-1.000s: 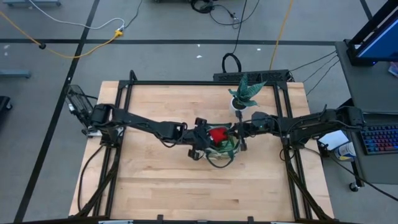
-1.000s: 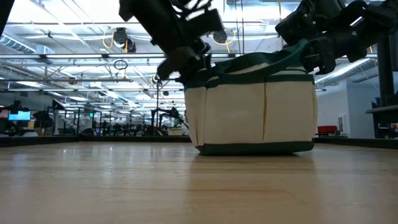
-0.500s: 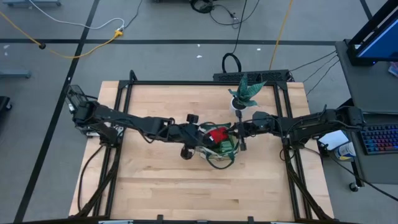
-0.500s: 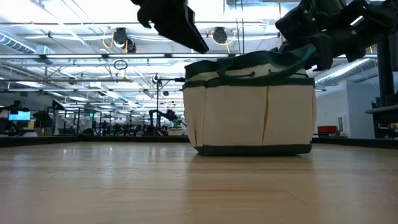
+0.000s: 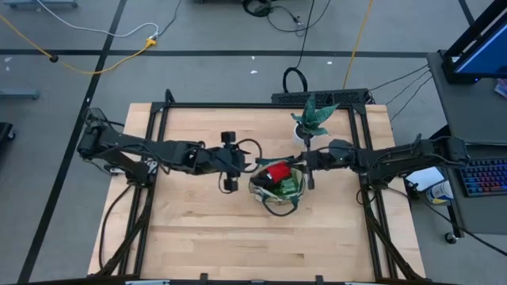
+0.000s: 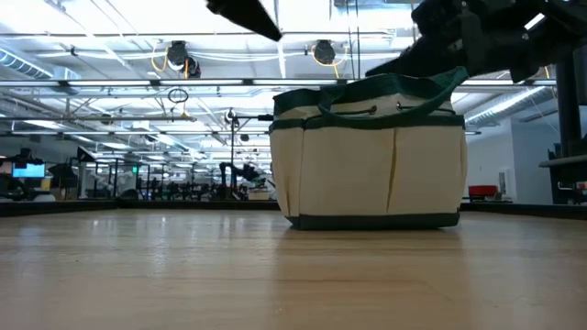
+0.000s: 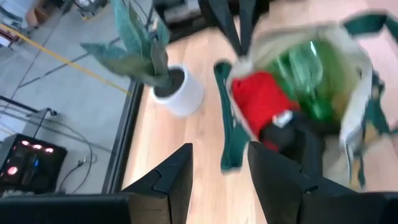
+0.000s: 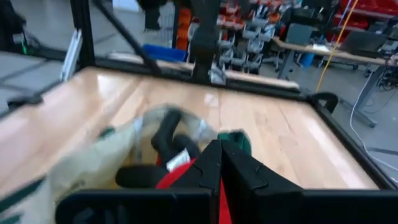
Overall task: Pick & Place Garden tools in Gardening bag
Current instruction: Return to Home Position
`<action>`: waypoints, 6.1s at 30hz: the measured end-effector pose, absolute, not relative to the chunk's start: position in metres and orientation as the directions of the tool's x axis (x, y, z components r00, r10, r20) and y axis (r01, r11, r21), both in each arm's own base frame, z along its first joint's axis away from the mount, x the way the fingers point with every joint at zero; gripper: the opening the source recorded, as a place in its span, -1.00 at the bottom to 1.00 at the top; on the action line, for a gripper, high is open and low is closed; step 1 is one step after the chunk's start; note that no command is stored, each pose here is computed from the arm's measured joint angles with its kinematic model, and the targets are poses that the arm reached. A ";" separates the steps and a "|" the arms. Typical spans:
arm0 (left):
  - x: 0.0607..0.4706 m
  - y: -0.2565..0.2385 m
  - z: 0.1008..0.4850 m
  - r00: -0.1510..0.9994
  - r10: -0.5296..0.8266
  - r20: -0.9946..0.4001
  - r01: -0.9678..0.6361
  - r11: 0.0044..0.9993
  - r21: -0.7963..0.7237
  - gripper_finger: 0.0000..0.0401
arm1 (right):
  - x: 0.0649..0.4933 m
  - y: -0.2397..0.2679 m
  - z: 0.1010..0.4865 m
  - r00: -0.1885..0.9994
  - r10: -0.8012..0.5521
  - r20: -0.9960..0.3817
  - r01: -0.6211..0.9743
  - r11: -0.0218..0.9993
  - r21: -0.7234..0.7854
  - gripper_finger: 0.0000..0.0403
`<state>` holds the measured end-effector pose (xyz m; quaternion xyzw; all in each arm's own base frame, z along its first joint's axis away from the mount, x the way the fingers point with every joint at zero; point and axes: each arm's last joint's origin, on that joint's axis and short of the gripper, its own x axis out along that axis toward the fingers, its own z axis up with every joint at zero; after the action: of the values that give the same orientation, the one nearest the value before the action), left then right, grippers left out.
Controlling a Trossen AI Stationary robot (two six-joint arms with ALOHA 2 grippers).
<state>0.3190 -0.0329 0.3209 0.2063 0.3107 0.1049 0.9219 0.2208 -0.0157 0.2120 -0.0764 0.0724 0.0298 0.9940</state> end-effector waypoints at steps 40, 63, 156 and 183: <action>0.255 -0.015 0.343 0.637 0.425 -0.643 -0.334 0.904 0.267 -0.21 | 0.192 -0.014 0.249 0.999 0.042 0.022 -0.043 0.996 0.081 -0.98; 0.187 0.006 0.393 0.741 0.468 -0.482 -0.477 0.872 0.113 -0.21 | 0.148 -0.010 0.269 0.997 0.042 0.064 -0.048 0.994 0.100 -0.98; 0.040 0.009 0.261 0.938 0.333 -0.100 -0.347 0.917 -0.198 -0.21 | 0.091 -0.004 0.216 0.980 0.047 0.195 -0.061 0.996 0.064 -0.98; 0.055 0.002 0.254 0.994 0.106 -0.016 -0.107 0.990 -0.095 -0.21 | 0.094 -0.005 0.198 0.954 0.048 0.297 -0.073 0.995 0.075 -0.98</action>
<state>0.0549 0.0019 0.2540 -0.0480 0.0054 0.0532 0.9974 0.0942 -0.0046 0.1980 0.0424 -0.1490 0.0305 0.9875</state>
